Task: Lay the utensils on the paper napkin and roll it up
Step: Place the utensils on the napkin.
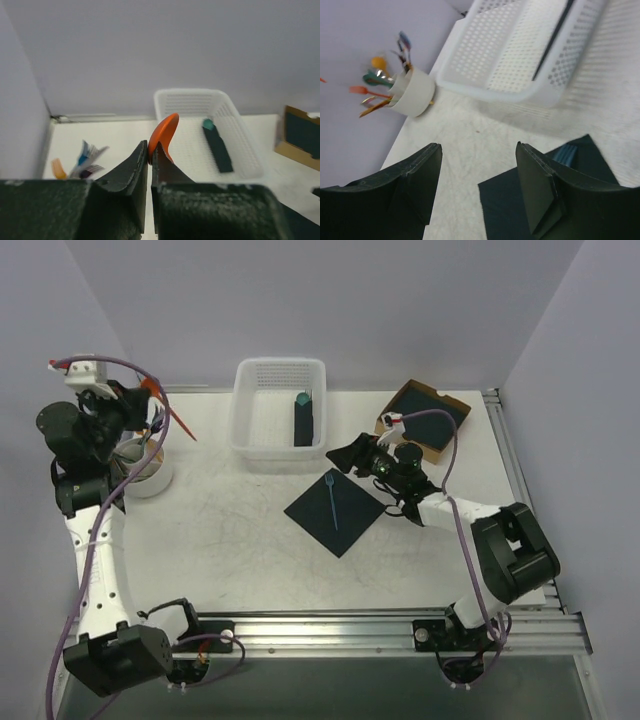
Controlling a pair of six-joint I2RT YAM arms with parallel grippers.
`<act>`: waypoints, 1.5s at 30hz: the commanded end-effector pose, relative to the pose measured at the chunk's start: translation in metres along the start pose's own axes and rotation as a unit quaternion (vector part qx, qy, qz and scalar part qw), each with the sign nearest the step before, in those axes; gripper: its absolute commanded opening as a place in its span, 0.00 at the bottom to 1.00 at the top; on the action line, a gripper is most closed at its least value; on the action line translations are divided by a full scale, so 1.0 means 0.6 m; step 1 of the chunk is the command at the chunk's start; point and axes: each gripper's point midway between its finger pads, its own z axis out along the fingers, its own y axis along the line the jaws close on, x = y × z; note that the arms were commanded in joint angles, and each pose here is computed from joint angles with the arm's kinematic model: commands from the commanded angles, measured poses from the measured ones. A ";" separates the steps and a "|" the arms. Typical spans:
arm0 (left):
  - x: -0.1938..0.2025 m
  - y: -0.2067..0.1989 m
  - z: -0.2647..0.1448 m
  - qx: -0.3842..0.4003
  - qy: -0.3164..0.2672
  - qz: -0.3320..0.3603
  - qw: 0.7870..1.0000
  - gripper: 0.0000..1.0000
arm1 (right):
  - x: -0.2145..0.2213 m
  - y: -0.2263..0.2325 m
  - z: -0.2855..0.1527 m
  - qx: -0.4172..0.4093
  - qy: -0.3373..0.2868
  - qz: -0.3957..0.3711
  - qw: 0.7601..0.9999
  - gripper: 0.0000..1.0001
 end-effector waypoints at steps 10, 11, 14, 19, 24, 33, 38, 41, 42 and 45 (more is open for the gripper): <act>0.162 -0.298 -0.056 0.213 0.178 -0.184 0.943 0.02 | -0.008 0.242 -0.031 -0.167 0.046 -0.072 0.982 0.60; 0.170 -0.305 -0.059 0.218 0.182 -0.188 0.940 0.02 | 0.002 0.257 -0.037 -0.178 0.049 -0.077 0.980 0.60; 0.198 -0.319 -0.064 0.231 0.191 -0.191 0.935 0.02 | 0.032 0.302 -0.049 -0.201 0.065 -0.093 0.973 0.60; 0.226 -0.335 -0.066 0.255 0.207 -0.195 0.924 0.02 | 0.059 0.333 -0.041 -0.210 0.083 -0.096 0.969 0.57; 0.233 -0.346 -0.066 0.270 0.210 -0.196 0.919 0.03 | 0.098 0.335 -0.023 -0.189 0.112 -0.109 0.969 0.52; 0.241 -0.360 -0.077 0.281 0.215 -0.201 0.914 0.02 | 0.099 0.336 -0.006 -0.178 0.113 -0.109 0.971 0.35; 0.249 -0.359 -0.084 0.278 0.223 -0.201 0.913 0.02 | 0.092 0.337 -0.006 -0.175 0.106 -0.110 0.973 0.35; 0.253 -0.361 -0.086 0.280 0.229 -0.201 0.910 0.02 | 0.094 0.333 -0.006 -0.167 0.106 -0.108 0.974 0.15; 0.254 -0.362 -0.087 0.282 0.231 -0.201 0.909 0.03 | 0.094 0.331 -0.008 -0.165 0.106 -0.106 0.975 0.10; 0.260 -0.357 -0.084 0.272 0.239 -0.200 0.911 0.24 | 0.090 0.323 -0.012 -0.148 0.101 -0.100 0.979 0.00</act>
